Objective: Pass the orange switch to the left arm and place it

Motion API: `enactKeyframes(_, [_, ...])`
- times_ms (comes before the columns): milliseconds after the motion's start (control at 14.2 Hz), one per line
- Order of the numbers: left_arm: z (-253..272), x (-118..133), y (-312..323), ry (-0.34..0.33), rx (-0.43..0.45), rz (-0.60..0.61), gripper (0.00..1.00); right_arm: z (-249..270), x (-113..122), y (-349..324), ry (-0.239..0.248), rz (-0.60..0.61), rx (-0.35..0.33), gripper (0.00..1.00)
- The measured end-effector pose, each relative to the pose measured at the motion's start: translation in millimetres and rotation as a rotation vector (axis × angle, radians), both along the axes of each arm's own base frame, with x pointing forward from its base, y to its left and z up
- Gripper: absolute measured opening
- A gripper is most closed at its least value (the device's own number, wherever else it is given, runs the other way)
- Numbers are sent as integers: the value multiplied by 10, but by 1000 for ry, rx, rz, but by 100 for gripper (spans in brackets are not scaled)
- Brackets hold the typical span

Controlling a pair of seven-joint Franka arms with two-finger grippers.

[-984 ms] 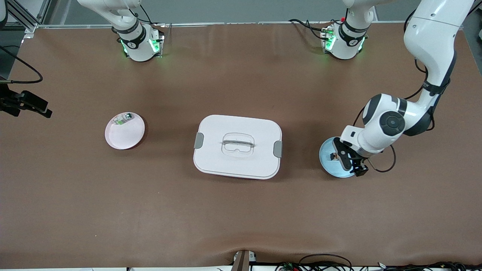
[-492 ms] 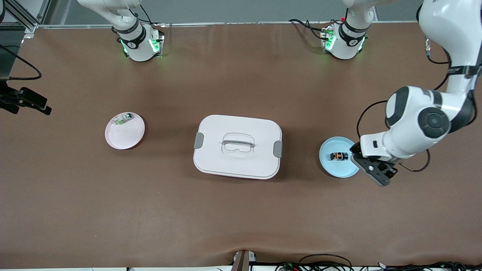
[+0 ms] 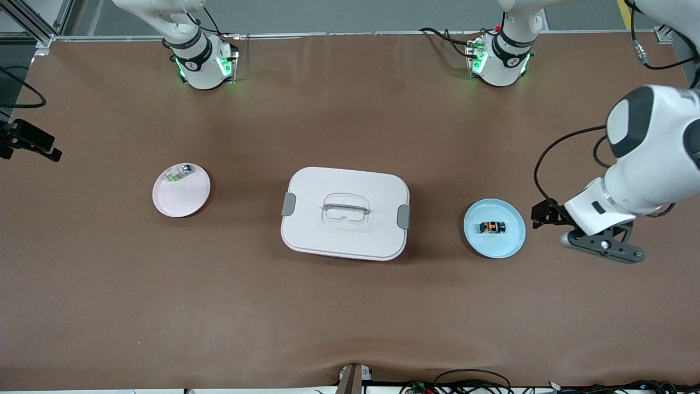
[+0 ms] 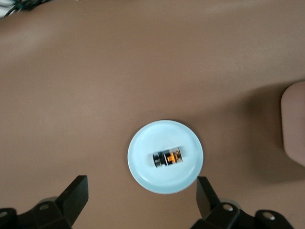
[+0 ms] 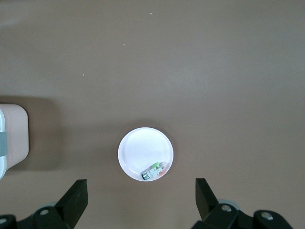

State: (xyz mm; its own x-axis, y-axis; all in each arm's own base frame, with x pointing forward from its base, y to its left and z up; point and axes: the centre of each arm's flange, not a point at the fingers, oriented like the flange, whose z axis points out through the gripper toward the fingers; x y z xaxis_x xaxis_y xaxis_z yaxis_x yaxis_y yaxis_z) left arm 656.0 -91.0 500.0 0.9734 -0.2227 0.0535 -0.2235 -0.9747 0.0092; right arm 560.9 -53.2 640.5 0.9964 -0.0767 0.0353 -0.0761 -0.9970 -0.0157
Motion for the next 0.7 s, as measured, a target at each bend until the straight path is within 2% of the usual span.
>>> enactKeyframes(281, [427, -213, 113, 54, 34, 148, 100, -5, 2, 9, 2, 2, 0, 100])
enactKeyframes(562, [847, -515, 378, 100, 85, 207, 100, -8, 4, 25, 4, 5, 0, 100])
enactKeyframes(703, [1061, -680, 433, 96, 99, 230, 100, -8, 5, 38, 4, 7, 0, 100])
